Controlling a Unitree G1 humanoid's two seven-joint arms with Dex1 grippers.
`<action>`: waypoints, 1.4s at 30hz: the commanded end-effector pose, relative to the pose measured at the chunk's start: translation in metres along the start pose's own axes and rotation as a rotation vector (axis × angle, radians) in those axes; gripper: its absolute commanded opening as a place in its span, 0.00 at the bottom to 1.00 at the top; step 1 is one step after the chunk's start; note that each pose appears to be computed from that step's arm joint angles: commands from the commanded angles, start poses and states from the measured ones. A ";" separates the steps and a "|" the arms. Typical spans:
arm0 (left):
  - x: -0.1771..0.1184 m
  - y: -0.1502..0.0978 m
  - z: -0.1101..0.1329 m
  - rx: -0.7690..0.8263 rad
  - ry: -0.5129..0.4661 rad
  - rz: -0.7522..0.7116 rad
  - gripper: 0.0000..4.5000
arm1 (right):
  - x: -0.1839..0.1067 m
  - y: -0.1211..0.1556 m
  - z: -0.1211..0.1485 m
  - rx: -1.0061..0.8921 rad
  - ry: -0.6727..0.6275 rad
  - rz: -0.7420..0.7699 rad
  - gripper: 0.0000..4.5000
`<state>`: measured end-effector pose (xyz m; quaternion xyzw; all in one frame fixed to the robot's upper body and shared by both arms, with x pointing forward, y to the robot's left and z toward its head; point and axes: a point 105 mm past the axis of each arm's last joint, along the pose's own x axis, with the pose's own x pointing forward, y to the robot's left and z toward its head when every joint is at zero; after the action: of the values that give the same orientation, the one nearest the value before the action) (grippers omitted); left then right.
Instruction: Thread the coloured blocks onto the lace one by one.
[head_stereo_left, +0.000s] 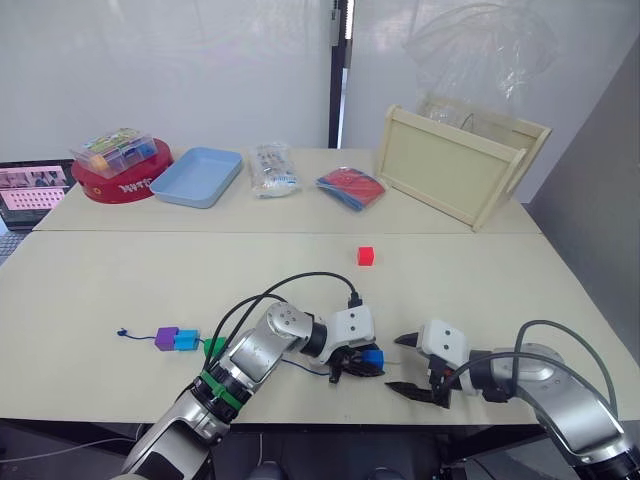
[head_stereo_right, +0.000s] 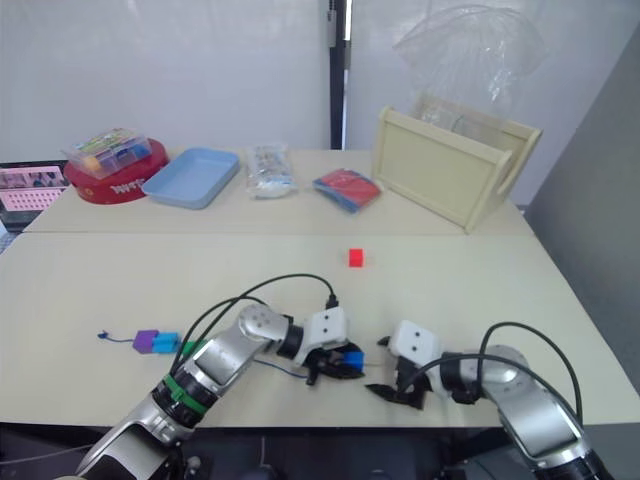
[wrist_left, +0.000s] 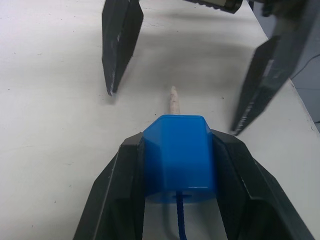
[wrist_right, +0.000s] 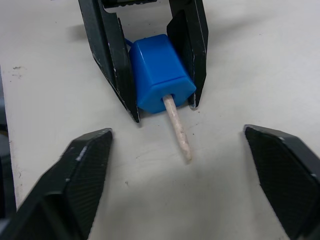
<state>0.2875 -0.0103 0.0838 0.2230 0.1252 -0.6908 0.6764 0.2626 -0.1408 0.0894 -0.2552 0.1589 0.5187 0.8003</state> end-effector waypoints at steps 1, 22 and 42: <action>0.001 -0.004 -0.004 0.009 0.025 -0.039 0.30 | 0.000 -0.004 0.008 -0.041 -0.017 -0.003 0.61; -0.084 -0.009 -0.069 -0.010 0.231 -0.021 0.30 | 0.006 -0.003 0.019 -0.107 -0.013 0.067 0.00; -0.237 -0.029 -0.123 -0.152 0.531 0.013 0.30 | 0.006 -0.001 0.021 -0.138 -0.010 0.095 0.00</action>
<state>0.2838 0.2472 0.1040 0.3633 0.2966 -0.5906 0.6567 0.2648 -0.1271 0.0961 -0.2872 0.1479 0.5636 0.7602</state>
